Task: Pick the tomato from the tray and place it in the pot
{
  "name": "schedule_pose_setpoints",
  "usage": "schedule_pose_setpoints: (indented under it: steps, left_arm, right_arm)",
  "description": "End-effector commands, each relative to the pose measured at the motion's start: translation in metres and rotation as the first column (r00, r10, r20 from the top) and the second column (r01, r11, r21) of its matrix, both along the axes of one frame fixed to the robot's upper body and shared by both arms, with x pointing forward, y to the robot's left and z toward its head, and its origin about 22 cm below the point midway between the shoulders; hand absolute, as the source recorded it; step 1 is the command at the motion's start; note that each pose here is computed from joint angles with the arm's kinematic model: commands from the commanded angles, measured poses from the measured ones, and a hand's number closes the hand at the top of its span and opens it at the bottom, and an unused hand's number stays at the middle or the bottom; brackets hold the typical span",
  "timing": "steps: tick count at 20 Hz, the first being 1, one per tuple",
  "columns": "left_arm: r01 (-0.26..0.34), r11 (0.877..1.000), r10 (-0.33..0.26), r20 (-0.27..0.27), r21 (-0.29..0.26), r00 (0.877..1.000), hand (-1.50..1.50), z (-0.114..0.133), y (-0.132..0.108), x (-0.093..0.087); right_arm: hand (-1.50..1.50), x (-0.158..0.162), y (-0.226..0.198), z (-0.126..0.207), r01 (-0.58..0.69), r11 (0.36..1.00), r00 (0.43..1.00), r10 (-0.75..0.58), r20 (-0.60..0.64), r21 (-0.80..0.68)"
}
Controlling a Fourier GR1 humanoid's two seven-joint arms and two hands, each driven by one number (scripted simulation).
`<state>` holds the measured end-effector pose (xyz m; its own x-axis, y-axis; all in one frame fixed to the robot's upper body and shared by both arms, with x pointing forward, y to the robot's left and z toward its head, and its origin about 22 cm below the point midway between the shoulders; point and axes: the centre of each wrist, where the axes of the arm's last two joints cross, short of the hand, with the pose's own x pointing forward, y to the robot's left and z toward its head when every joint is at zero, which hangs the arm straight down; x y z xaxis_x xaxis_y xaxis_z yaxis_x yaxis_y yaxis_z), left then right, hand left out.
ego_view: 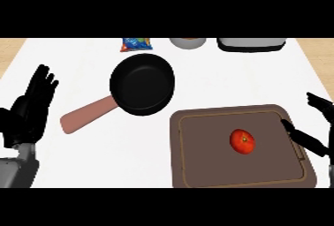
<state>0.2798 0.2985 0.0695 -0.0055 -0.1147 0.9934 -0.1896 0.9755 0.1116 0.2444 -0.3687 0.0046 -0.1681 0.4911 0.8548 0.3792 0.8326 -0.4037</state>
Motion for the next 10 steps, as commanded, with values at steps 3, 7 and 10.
schedule_pose_setpoints:
  steps: [3, 7, 10]
  left_arm:
    - [0.012, 1.0, -0.011, 0.026, -0.018, 1.0, 0.0, 0.004, -0.011, 0.007]
    - [0.012, 0.999, -0.011, 0.034, -0.035, 0.999, 0.0, 0.011, -0.005, 0.007]
    - [0.022, 0.999, -0.021, 0.033, -0.041, 0.999, 0.0, 0.022, -0.018, -0.001]
  right_arm:
    - [-1.5, -0.033, -0.01, 0.024, -0.064, 0.993, 0.993, 0.074, 0.096, -0.102]
    - [-1.5, -0.043, 0.004, 0.054, -0.163, 0.977, 0.986, 0.156, -0.062, -0.137]
    - [-1.5, -0.046, -0.001, 0.072, -0.25, 0.952, 0.946, 0.201, -0.256, -0.176]
